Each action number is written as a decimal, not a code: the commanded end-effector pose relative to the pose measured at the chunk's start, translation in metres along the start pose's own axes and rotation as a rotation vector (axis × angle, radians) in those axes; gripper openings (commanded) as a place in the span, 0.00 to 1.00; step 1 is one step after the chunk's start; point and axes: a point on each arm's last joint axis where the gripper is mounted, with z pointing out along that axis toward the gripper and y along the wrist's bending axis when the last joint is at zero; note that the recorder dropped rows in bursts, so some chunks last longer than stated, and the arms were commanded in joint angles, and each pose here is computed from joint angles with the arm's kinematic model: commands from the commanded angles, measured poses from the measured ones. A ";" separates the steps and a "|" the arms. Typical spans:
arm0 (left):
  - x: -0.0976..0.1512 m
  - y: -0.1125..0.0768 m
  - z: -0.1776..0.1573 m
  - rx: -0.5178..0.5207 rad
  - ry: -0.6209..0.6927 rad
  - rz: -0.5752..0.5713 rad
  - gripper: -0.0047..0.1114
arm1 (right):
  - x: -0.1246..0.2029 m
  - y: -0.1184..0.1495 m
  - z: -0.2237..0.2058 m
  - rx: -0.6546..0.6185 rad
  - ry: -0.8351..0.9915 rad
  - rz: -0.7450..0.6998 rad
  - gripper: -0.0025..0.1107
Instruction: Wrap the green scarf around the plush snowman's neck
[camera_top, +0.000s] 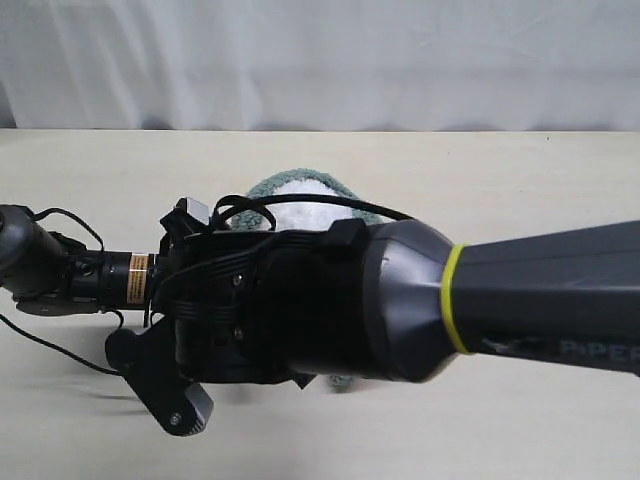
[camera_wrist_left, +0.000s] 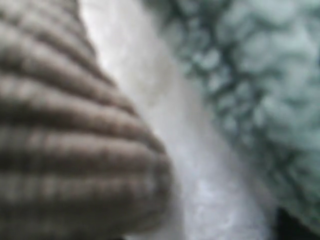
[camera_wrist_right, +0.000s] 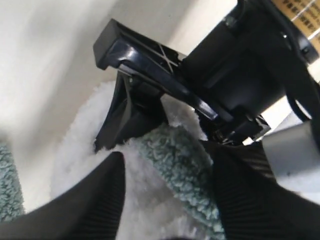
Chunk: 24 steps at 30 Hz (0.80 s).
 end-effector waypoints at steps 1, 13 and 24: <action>-0.002 0.001 0.001 -0.006 -0.015 -0.010 0.04 | -0.002 0.004 0.010 -0.015 0.013 -0.003 0.30; -0.002 0.001 0.001 -0.007 -0.015 -0.011 0.04 | -0.011 0.013 -0.003 -0.146 -0.121 0.120 0.06; -0.002 0.001 0.001 -0.003 -0.015 -0.010 0.04 | 0.012 0.013 -0.015 -0.226 -0.107 0.190 0.06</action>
